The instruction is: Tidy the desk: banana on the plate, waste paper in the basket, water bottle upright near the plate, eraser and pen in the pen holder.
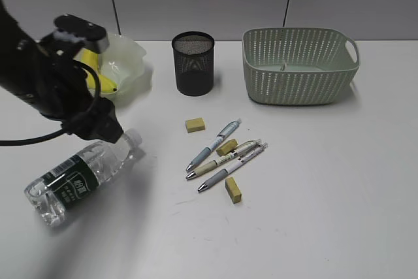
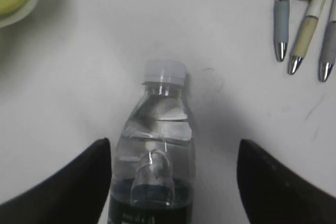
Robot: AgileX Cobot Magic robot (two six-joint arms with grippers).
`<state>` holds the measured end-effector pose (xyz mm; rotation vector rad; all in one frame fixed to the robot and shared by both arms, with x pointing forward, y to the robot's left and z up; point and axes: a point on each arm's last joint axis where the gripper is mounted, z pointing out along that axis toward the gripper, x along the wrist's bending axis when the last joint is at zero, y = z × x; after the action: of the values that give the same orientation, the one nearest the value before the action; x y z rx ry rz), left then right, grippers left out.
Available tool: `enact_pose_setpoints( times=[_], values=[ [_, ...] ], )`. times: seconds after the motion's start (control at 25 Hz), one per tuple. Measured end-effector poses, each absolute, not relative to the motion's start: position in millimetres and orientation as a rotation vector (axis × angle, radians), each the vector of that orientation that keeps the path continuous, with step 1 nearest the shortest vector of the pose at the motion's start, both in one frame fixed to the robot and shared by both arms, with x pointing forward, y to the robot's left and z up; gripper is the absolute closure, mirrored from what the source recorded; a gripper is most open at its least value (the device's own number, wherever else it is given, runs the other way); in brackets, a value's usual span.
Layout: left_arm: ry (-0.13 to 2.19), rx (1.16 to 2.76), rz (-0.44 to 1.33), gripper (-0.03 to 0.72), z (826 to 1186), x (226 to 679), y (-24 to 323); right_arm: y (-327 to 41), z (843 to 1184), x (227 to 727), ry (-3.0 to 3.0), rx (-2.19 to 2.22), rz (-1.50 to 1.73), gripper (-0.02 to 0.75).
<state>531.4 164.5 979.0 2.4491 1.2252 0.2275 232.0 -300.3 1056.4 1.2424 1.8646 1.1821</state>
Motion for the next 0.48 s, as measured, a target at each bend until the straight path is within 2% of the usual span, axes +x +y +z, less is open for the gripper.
enact_pose_setpoints(
  times=[0.16,0.48],
  values=[
    [1.233,2.584,0.178,0.096,962,554,147,-300,1056,232,1.864,1.242,1.183,0.231],
    [1.371,2.793,0.037,0.094,926,575,143,-300,1056,232,1.864,1.242,1.183,0.231]
  ],
)
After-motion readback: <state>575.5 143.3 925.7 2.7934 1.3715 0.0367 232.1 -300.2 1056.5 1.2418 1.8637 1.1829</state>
